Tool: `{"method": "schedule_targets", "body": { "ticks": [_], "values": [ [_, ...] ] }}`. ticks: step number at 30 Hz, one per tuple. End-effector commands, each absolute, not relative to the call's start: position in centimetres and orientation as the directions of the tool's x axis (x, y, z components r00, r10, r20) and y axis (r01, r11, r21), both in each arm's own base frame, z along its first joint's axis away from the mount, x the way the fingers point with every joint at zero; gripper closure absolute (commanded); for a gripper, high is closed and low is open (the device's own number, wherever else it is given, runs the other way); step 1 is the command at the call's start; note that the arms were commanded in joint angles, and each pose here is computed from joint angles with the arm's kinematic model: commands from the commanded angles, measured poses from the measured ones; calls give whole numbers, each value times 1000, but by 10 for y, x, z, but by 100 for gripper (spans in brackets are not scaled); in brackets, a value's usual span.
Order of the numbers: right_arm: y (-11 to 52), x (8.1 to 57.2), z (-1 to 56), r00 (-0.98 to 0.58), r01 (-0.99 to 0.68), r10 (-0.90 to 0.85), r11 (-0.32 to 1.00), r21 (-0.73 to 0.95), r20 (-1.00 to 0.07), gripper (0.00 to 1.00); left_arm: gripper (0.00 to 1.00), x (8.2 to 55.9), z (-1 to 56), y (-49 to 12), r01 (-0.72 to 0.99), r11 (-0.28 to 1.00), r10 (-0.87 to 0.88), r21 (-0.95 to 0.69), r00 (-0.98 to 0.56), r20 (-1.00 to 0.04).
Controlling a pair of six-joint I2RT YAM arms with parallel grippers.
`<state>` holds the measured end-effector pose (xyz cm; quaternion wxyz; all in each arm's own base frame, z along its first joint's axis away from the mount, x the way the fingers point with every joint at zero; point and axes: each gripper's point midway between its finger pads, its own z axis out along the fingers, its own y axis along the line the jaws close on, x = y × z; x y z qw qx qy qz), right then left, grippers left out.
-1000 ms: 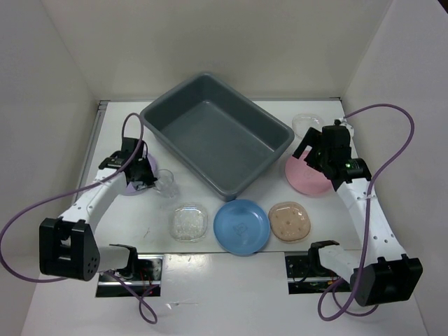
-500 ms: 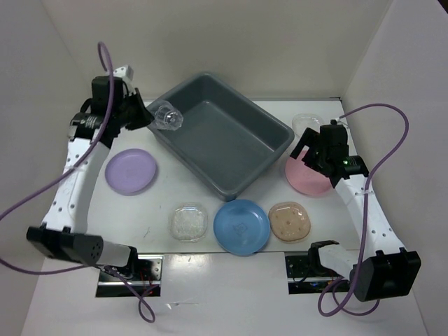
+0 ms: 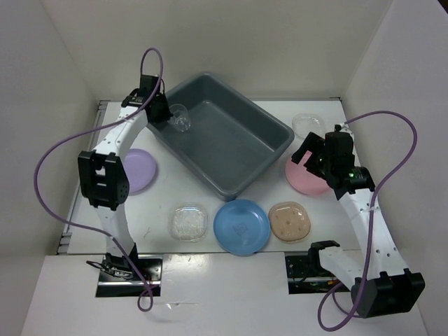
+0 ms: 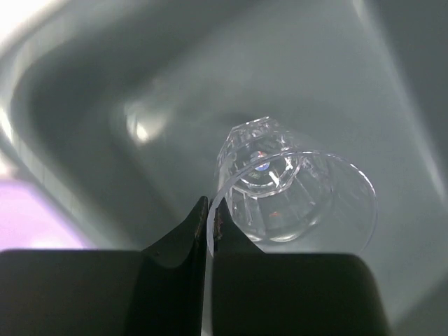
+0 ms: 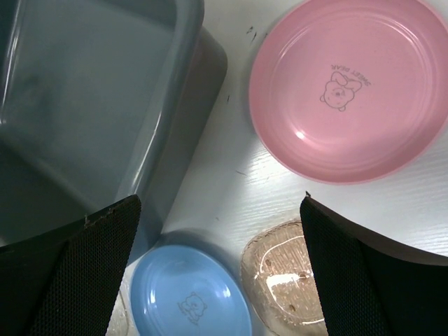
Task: Place the mixed dishes into the plastic bin
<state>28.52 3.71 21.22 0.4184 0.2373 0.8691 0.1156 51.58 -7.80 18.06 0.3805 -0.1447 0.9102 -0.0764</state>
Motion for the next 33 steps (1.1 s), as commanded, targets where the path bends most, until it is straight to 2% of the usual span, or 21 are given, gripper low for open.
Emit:
{"method": "schedule_targets", "body": {
  "ticks": [1, 8, 11, 15, 16, 17, 18, 19, 22, 23, 24, 25, 26, 28, 30, 31, 32, 33],
  "values": [
    [38, 281, 212, -544, 314, 515, 857, 408, -663, 0, 100, 560, 198, -64, -255, 943, -323, -212, -561, -762],
    [38, 287, 210, -550, 318, 514, 858, 405, -658, 0, 100, 575, 153, -63, -270, 951, -295, -153, -632, -716],
    [38, 290, 209, -550, 318, 514, 858, 405, -658, 0, 100, 580, 150, -70, -260, 953, -289, -154, -635, -717],
    [37, 294, 205, -552, 327, 514, 858, 396, -657, 0, 88, 578, 139, -72, -250, 958, -277, -143, -662, -697],
    [37, 295, 203, -558, 331, 513, 858, 393, -652, 0, 88, 578, 139, -74, -243, 958, -277, -150, -665, -694],
    [38, 298, 208, -545, 323, 514, 858, 400, -662, 0, 81, 578, 139, -74, -243, 958, -277, -150, -665, -694],
    [38, 299, 206, -552, 327, 514, 858, 396, -657, 0, 79, 579, 142, -76, -236, 959, -278, -159, -661, -697],
    [38, 299, 205, -552, 327, 514, 858, 396, -657, 0, 73, 581, 152, -76, -232, 958, -280, -167, -647, -709],
    [38, 302, 204, -552, 327, 514, 858, 396, -657, 0, 42, 583, 199, -94, -151, 953, -300, -264, -608, -735],
    [38, 302, 204, -552, 327, 514, 858, 396, -657, 0, 36, 581, 222, -100, -111, 949, -304, -296, -587, -751],
    [40, 301, 205, -556, 320, 514, 858, 402, -653, 0, 36, 580, 238, -101, -110, 943, -320, -315, -563, -762],
    [40, 301, 205, -556, 320, 514, 858, 402, -653, 0, 6, 573, 272, -102, -88, 933, -344, -350, -511, -788],
    [40, 301, 205, -556, 320, 514, 858, 402, -653, 0, 0, 569, 288, -102, -75, 931, -348, -358, -482, -804],
    [40, 301, 205, -556, 320, 514, 858, 402, -653, 0, 0, 553, 330, -94, -67, 923, -375, -380, -386, -843],
    [41, 299, 210, -547, 306, 515, 857, 414, -660, 0, 0, 539, 348, -76, -90, 914, -403, -396, -335, -852],
    [41, 298, 206, -554, 311, 514, 857, 410, -655, 0, 0, 521, 384, -65, -80, 895, -445, -439, -249, -860],
    [41, 297, 209, -546, 306, 515, 857, 415, -661, 0, 0, 512, 355, -38, -150, 880, -475, -450, -269, -838],
    [43, 294, 209, -550, 297, 515, 857, 422, -658, 0, 3, 492, 381, -22, -150, 847, -530, -509, -190, -826]
  ]
}}
